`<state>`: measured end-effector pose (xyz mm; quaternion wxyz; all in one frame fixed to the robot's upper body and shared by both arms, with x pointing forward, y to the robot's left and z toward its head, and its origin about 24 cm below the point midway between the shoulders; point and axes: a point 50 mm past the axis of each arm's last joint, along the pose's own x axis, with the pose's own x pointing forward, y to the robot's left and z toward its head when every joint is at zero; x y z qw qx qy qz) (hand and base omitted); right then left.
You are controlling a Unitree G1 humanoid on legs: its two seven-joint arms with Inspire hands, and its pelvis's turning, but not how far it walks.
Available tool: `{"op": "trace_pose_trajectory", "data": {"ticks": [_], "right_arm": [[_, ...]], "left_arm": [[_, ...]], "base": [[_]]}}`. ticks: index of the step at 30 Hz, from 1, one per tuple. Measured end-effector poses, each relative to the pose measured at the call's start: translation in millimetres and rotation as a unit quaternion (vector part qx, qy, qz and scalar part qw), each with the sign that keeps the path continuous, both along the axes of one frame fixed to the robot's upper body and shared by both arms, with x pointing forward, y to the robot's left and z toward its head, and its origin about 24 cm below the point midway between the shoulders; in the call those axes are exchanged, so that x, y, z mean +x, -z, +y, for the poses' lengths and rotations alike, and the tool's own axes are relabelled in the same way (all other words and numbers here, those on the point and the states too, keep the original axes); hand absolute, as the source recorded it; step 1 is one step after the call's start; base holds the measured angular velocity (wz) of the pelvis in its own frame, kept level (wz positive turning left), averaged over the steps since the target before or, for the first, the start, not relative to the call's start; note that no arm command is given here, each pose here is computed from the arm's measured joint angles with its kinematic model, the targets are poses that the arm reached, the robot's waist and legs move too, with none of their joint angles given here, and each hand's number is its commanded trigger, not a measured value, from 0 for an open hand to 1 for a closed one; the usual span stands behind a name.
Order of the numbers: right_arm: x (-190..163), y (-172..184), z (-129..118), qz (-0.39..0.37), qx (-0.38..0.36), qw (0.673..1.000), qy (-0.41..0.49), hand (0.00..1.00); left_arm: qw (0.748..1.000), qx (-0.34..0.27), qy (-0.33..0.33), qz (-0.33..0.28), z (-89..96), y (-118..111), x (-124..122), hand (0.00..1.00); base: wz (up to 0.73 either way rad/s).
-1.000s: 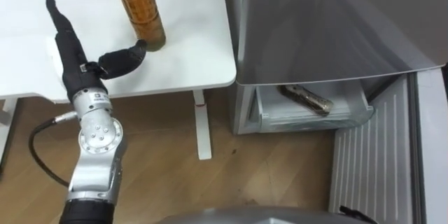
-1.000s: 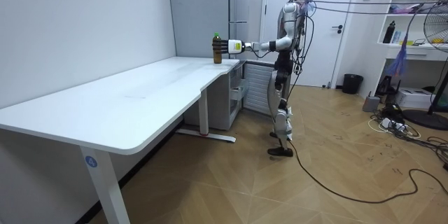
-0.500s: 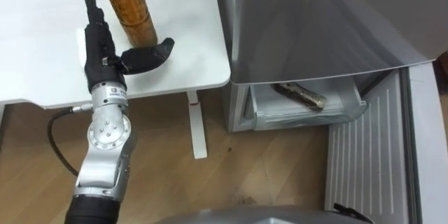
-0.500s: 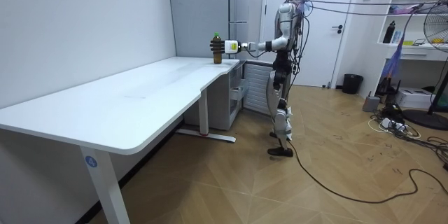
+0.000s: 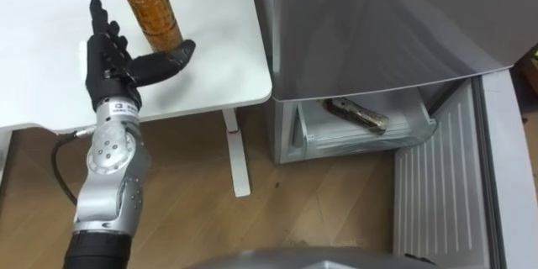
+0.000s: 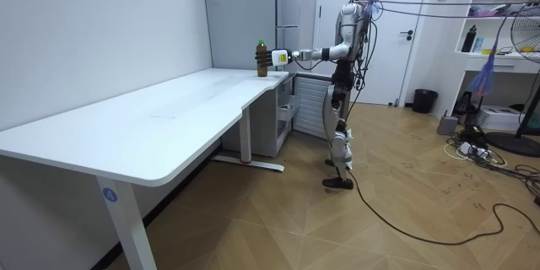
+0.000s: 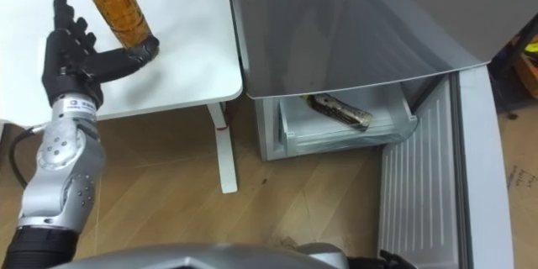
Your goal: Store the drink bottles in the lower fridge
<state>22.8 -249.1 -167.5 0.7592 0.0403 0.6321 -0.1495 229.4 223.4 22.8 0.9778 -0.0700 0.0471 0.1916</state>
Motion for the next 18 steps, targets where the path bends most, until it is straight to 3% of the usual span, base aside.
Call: {"op": "trace_pose_trajectory", "data": {"ticks": [18], "right_arm": [[-5.6, 0.9, 0.8, 0.039, -0.003, 0.999, -0.026, 0.00]], "left_arm": [[0.998, -0.012, -0.051, 0.026, 10.4, 1.7, -0.2, 0.00]], "base": [[-0.02]]}}
